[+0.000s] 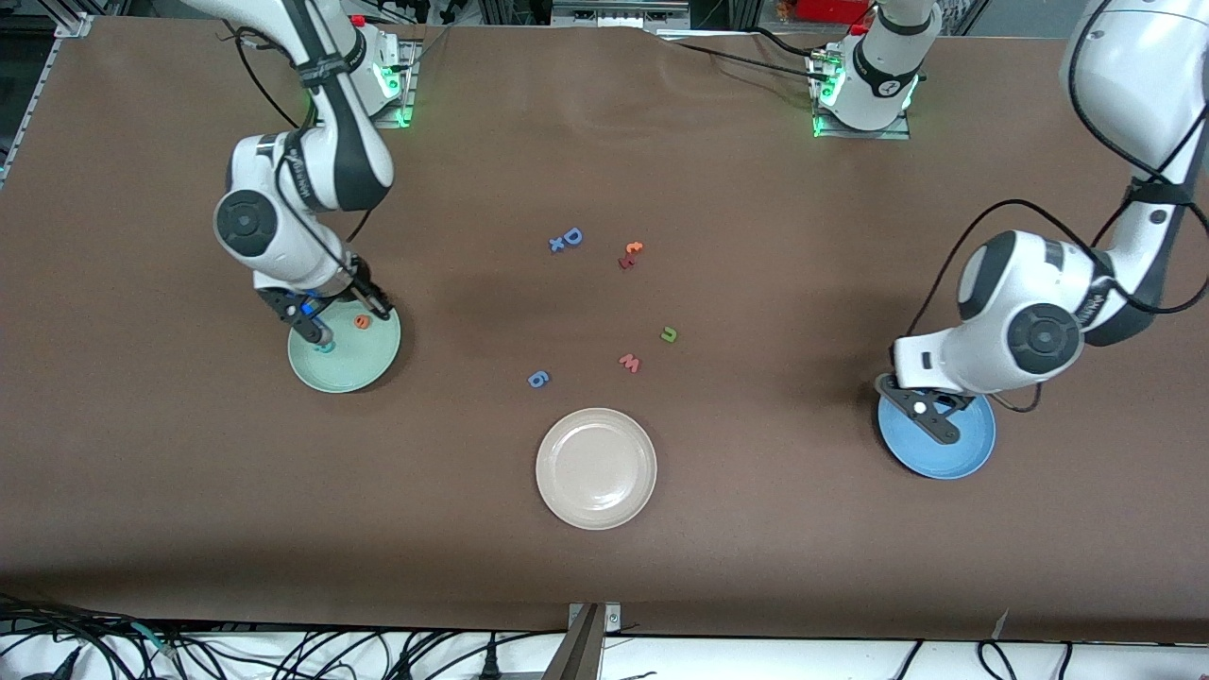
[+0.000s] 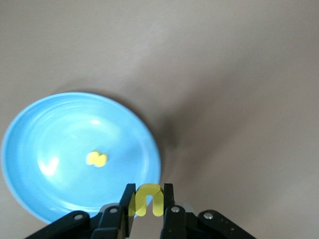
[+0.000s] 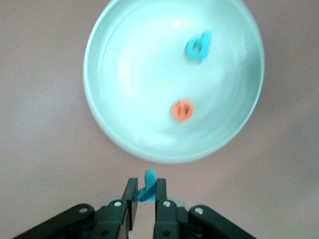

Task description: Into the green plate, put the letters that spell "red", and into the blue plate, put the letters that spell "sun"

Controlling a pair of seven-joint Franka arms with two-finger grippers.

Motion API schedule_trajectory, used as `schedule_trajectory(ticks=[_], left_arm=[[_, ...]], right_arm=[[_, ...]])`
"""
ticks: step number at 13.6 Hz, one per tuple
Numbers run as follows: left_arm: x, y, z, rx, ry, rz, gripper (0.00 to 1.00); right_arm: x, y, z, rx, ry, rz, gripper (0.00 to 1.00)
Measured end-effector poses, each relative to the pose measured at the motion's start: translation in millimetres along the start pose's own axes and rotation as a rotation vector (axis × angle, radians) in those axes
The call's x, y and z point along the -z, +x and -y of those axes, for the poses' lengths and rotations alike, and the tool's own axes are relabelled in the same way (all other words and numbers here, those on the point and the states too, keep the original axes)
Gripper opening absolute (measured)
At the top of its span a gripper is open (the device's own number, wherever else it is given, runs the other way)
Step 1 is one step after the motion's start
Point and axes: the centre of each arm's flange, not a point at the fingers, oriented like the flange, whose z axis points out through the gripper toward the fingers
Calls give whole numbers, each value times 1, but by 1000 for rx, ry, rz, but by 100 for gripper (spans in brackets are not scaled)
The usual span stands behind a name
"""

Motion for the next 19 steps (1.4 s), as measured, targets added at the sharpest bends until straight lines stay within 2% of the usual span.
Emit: schedule_trajectory(ticks=[3,6,8,10,11,14,17,18,19], left_arm=[[2,-13,25,-78,15,-2,26],[0,-12,34,-112,15,-10,26],[-5,-9,36,-117,8,-13,26],[-9,-6,39,-117,2,-18,29],[-10,-5,40,-118,0,-20,29],[-13,-5,43,-118,-3,-22,54],[-16,-4,44,-113,-16,-28,85],[-16,-3,42,-88,-44,-45,97],[-17,-2,39,-49,-73,-62,100]], right_arm=[[-24,34,-16,3,-2,-50,18],[-47,46,-12,-6,-18,-74,19],[-45,48,-4,-2,-11,-83,33],[-36,49,2,1,1,-84,53],[-26,50,7,3,-2,-67,64],[40,57,22,5,-47,40,94],[131,63,21,9,-69,110,99],[159,64,18,19,-75,126,99],[186,64,14,37,-82,144,99]])
